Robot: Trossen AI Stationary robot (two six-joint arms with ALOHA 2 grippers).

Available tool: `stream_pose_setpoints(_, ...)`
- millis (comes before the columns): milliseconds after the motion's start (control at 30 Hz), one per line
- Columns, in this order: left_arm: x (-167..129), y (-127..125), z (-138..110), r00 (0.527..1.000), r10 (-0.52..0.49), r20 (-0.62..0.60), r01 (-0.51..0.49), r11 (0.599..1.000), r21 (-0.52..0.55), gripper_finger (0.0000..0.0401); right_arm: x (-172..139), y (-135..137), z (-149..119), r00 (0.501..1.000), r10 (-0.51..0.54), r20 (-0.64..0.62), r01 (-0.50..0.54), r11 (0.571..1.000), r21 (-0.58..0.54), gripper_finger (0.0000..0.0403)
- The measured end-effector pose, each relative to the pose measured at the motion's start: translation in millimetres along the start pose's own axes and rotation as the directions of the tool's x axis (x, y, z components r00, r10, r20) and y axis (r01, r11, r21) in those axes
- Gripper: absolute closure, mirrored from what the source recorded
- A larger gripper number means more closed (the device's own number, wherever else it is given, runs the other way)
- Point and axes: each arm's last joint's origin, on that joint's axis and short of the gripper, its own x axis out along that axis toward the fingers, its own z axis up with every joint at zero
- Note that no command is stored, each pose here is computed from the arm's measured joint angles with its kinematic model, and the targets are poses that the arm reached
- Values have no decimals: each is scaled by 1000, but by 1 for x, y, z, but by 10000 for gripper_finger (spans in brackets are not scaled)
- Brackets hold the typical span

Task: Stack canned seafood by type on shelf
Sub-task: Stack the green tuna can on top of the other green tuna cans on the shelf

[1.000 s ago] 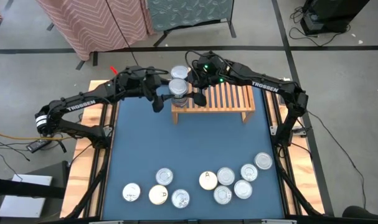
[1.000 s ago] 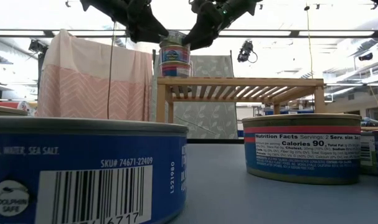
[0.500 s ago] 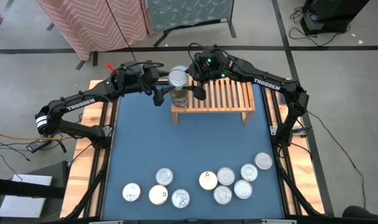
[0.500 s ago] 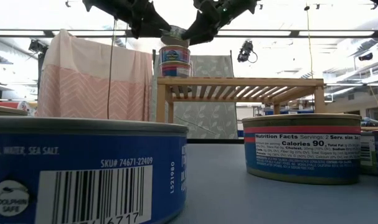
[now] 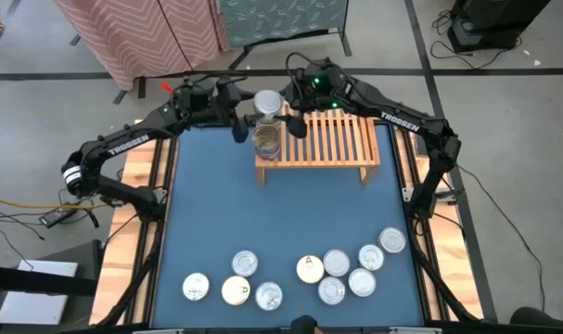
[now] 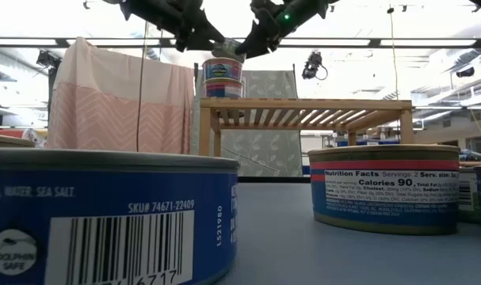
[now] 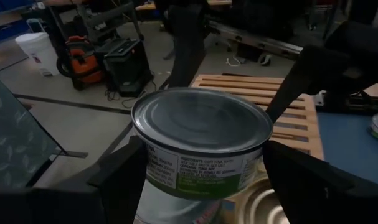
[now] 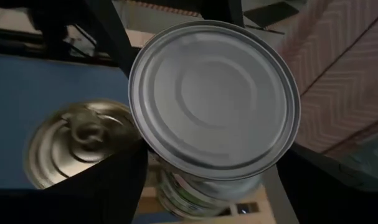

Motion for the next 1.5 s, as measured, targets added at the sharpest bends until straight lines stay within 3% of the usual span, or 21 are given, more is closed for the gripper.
stream_pose_setpoints(267,9,8,-6,1000,10,-26,-10,1000,-26,89,-1,-10,-5,1000,-17,-2,17,1000,-20,68)
stream_pose_setpoints(733,12,15,-17,996,12,-91,-24,992,-123,89,6,-15,5,992,-19,122,22,999,-25,69)
stream_pose_setpoints(1500,9,17,-17,990,78,-116,-91,990,-106,89,10,-29,-16,999,-34,35,32,998,62,69)
